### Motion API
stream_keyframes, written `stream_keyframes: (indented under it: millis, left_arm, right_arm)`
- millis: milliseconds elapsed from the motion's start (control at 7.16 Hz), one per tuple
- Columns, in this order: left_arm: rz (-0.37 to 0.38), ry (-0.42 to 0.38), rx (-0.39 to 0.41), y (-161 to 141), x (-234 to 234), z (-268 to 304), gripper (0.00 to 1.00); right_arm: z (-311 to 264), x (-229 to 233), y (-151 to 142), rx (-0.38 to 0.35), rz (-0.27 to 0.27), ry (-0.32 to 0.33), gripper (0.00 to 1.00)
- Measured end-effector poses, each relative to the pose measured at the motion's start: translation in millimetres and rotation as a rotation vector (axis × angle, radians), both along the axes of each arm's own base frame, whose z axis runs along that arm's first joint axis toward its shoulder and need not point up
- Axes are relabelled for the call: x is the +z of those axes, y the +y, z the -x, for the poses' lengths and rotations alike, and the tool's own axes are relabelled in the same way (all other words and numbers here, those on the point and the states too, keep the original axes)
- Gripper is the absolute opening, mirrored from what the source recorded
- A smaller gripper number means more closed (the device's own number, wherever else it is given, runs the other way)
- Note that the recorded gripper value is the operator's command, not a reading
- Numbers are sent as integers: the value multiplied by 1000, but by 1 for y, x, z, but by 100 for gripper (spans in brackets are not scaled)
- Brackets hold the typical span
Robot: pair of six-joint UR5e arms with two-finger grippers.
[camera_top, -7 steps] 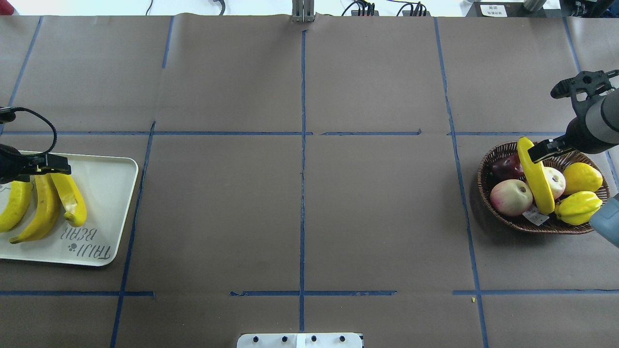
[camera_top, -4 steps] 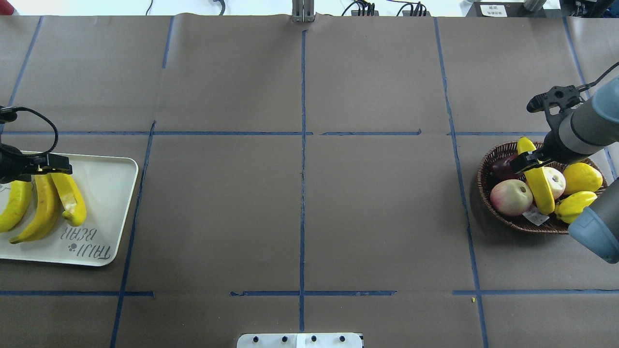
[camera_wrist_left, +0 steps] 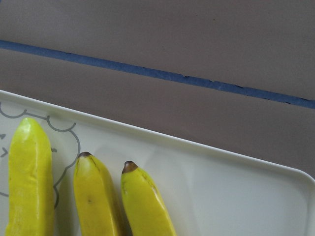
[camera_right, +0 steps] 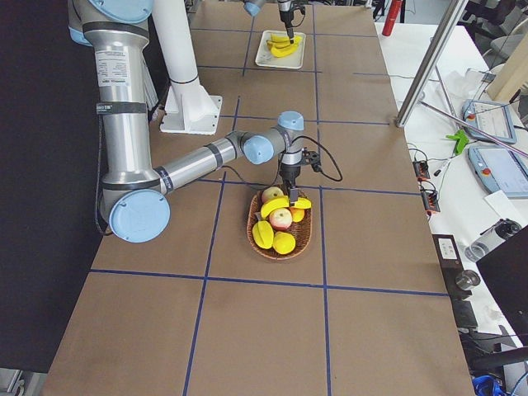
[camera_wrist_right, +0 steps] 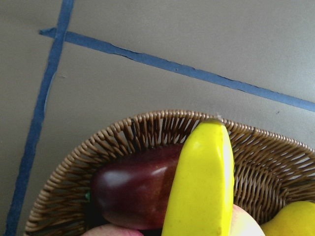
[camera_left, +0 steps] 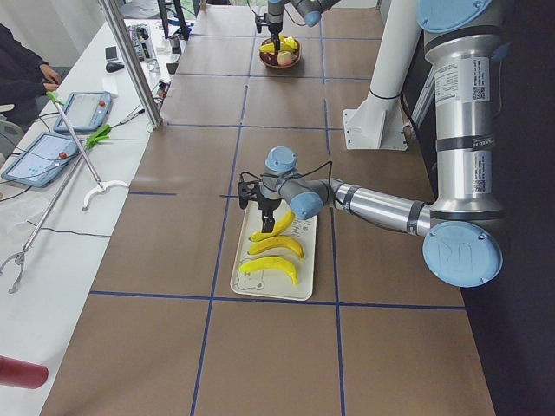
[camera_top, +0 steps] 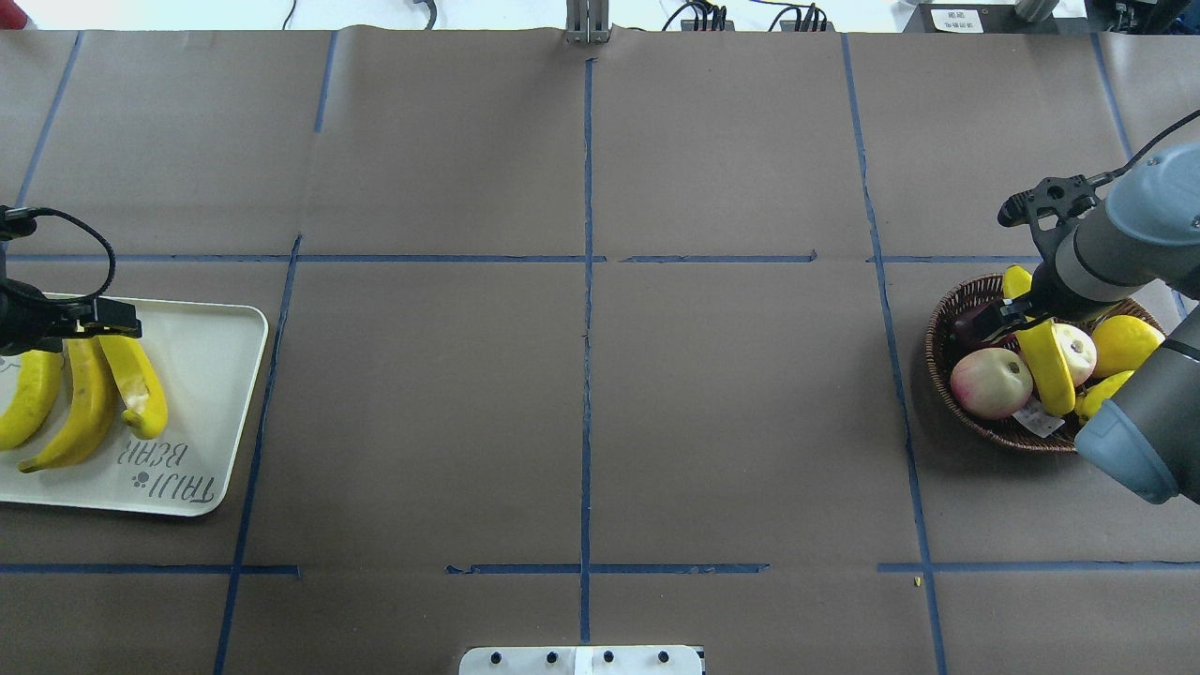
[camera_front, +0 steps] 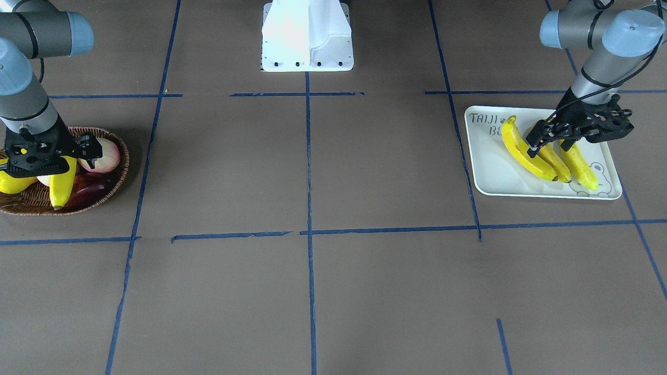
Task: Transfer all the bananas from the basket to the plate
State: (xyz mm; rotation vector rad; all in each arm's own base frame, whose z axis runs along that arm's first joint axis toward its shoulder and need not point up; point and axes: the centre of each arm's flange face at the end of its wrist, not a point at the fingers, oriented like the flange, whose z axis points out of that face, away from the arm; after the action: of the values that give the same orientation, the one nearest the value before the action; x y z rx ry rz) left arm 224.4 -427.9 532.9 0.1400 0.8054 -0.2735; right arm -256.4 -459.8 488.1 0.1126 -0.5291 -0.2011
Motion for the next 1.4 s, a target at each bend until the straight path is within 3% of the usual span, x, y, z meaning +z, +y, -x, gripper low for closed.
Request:
stream_keyframes:
  millis: [419, 977, 1117, 1256, 1396]
  left_arm:
    - [1, 0, 0, -1, 0, -1, 100]
    - [-6, 10, -5, -1, 3, -1, 100]
    - [-12, 15, -7, -1, 7, -1, 100]
    - [-17, 19, -8, -2, 14, -1, 100]
    - [-21, 23, -8, -2, 22, -2, 100]
  right_arm:
    - [-10, 16, 6, 7, 14, 30, 92]
    - [-24, 32, 22, 12, 34, 56, 77]
    - [-28, 32, 27, 15, 34, 57, 53]
    - [-33, 30, 32, 19, 33, 55, 19]
    - [-35, 28, 35, 21, 30, 52, 2]
